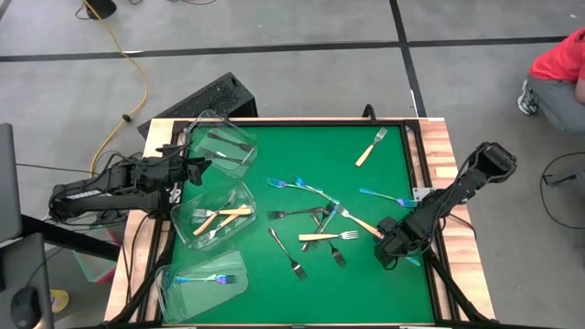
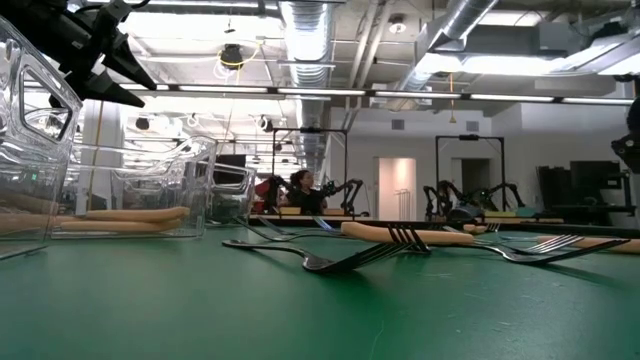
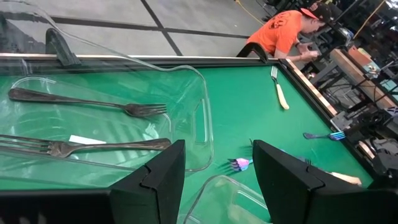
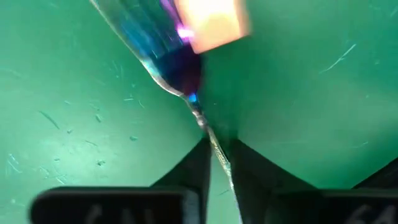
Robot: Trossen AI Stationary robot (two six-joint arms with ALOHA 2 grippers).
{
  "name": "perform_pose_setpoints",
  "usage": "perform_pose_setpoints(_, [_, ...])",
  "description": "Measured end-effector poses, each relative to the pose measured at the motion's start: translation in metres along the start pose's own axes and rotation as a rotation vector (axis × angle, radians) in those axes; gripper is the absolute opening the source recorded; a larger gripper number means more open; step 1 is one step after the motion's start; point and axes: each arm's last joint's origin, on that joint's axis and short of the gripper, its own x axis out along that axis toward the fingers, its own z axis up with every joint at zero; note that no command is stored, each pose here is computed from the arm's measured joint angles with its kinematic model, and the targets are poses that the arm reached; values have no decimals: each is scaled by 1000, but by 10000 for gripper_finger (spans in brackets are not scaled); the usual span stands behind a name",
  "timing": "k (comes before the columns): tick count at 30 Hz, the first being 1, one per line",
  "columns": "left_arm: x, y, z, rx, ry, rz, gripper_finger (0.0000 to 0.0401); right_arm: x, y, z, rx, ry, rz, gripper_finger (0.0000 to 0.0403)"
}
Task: Sort silverware by color (type)
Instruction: Put the blue fork into the bottom transparent bin
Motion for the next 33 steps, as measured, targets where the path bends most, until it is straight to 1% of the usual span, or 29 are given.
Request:
perform_pose_setpoints(6, [0,0,0,0,-4,5,172,0,0,-1,5,30,0,14])
perform_pose_setpoints(13, [0,0,0,1,-5,5,172,-5,7,-2,17,16,25,9])
perform_pose_setpoints(20, [0,1,-1,8,3,14,172,-22,27,-2,22,-93,145,6])
perform_pose_setpoints(24, [0,3,-2,20,18,31,172,-38,42,-2,34,-187,234,5])
perform_pose_setpoints(27, [0,3,-3,23,22,35,172,-51,51,-2,44,-275,287,5])
perform_pose_setpoints(33, [0,3,-3,23,21,35,172,-73,70,4,74,-490,451,4])
